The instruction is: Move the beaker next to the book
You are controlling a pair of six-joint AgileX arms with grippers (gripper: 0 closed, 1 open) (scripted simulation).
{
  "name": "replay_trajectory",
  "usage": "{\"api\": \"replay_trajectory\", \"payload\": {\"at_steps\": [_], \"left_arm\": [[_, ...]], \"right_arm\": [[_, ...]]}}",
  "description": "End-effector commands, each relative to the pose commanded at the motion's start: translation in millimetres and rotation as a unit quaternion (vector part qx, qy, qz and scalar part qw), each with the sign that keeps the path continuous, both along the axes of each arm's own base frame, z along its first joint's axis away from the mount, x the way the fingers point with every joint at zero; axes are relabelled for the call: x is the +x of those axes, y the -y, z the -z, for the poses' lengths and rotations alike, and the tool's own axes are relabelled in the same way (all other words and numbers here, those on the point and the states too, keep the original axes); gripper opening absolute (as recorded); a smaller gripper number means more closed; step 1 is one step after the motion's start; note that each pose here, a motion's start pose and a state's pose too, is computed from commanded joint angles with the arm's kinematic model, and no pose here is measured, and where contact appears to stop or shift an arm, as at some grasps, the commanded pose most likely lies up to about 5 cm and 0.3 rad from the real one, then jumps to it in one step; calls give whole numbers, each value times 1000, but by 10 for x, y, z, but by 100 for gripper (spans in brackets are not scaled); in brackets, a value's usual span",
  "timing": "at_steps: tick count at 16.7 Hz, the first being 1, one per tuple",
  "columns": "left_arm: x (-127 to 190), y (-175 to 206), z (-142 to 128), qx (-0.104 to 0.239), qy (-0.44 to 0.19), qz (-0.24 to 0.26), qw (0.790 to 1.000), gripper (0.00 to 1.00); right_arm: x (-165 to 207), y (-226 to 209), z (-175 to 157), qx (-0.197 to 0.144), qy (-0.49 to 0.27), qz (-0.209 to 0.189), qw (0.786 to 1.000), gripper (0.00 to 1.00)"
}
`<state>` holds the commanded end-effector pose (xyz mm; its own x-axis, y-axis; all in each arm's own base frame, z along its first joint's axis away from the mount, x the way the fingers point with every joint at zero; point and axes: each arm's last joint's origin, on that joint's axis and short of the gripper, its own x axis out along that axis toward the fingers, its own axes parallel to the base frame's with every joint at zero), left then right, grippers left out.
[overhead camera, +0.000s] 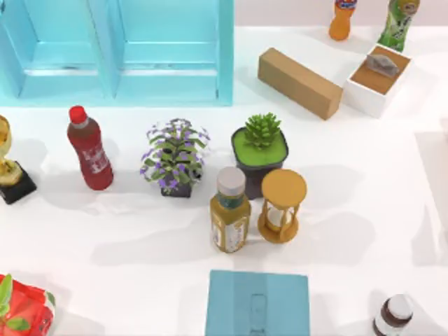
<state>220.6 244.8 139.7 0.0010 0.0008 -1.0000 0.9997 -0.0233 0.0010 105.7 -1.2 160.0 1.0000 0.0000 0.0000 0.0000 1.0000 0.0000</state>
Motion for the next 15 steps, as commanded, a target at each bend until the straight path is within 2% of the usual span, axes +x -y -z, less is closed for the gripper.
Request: {"api": "replay_trajectory", "payload": {"at_steps": [8, 15], "left_arm": [[-3, 0, -469, -1, -1, 0, 1000, 0], [27, 29, -510, -1, 6, -8, 1000, 0]], "right_arm": [[0, 0, 0, 0, 0, 0, 1000, 100], [0, 0, 0, 0, 0, 0, 1000, 100]]}}
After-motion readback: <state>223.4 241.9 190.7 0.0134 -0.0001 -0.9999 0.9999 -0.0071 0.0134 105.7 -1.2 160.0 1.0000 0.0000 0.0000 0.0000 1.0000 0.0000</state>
